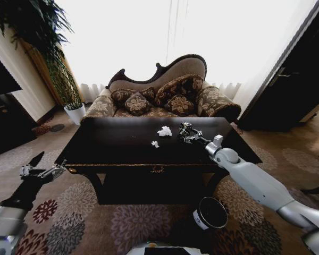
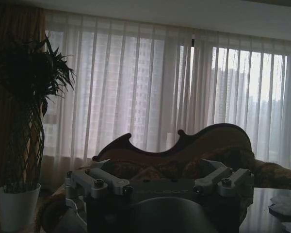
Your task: Move to the front of the table and place the trash on the table into the trash bin.
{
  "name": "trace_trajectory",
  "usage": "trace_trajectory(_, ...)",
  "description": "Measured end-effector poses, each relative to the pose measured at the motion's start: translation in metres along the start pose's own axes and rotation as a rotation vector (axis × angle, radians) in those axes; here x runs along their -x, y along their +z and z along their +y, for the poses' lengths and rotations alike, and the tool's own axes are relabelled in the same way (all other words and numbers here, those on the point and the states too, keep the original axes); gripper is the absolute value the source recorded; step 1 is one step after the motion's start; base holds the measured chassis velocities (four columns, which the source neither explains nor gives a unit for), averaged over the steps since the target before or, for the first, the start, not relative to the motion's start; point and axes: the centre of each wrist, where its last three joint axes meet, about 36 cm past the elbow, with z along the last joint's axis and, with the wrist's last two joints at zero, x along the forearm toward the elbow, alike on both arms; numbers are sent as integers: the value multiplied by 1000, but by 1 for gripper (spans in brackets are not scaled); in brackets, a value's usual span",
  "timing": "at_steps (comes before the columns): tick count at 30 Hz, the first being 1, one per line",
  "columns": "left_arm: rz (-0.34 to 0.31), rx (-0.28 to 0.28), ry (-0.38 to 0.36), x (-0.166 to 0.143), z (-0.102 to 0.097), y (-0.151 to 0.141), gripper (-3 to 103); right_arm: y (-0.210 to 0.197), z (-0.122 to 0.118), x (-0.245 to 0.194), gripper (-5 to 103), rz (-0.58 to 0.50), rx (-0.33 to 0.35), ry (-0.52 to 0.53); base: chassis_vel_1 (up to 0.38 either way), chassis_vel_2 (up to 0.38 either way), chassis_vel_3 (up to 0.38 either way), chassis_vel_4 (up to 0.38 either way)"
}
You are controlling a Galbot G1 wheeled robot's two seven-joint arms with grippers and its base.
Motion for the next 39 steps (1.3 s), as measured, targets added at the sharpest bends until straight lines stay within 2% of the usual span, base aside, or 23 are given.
trace_trajectory(2,-1,1,1,0,-1,0,100,-1,-1,0,88,-2,0,1,0,0,0,0)
trace_trajectory(4,-2,2,3,0,-1,-1,100,-2,-2,-1,78,-4,-1,2,0,0,0,0)
trace_trajectory(5,-3,2,4,0,-2,-1,100,-2,-3,-2,78,-5,-3,2,0,0,0,0)
trace_trajectory(6,-3,2,6,0,-3,-2,100,-2,-4,-3,65,-5,-3,1,0,0,0,0)
trace_trajectory(8,-3,2,7,0,-3,-2,100,-1,-4,-4,65,-6,-2,1,0,0,0,0)
trace_trajectory(12,-1,3,7,-1,-4,-2,100,1,-3,-6,44,-6,-2,-1,0,0,0,0)
trace_trajectory(14,0,4,6,-1,-4,-3,100,1,-3,-6,44,-7,-1,-2,0,0,0,0)
trace_trajectory(17,-1,3,6,-2,-4,-3,100,0,-2,-6,28,-13,1,-4,0,0,0,0)
trace_trajectory(18,-1,3,6,-2,-4,-3,100,0,-2,-6,28,-13,1,-4,0,0,0,0)
trace_trajectory(20,1,7,1,-2,-2,-2,100,-1,0,-7,17,-20,6,-8,0,0,0,0)
trace_trajectory(21,2,9,-1,-2,-1,-1,100,-2,0,-8,17,-22,7,-10,0,0,0,0)
trace_trajectory(24,-14,-17,6,-1,-3,-2,100,-2,-1,-13,3,-23,7,-8,0,0,0,0)
trace_trajectory(32,-29,-44,17,2,-6,-3,100,-2,-1,-20,0,-33,19,-3,0,0,0,0)
trace_trajectory(39,-49,-51,21,7,-3,-4,100,-16,6,-46,0,-102,54,21,0,0,0,0)
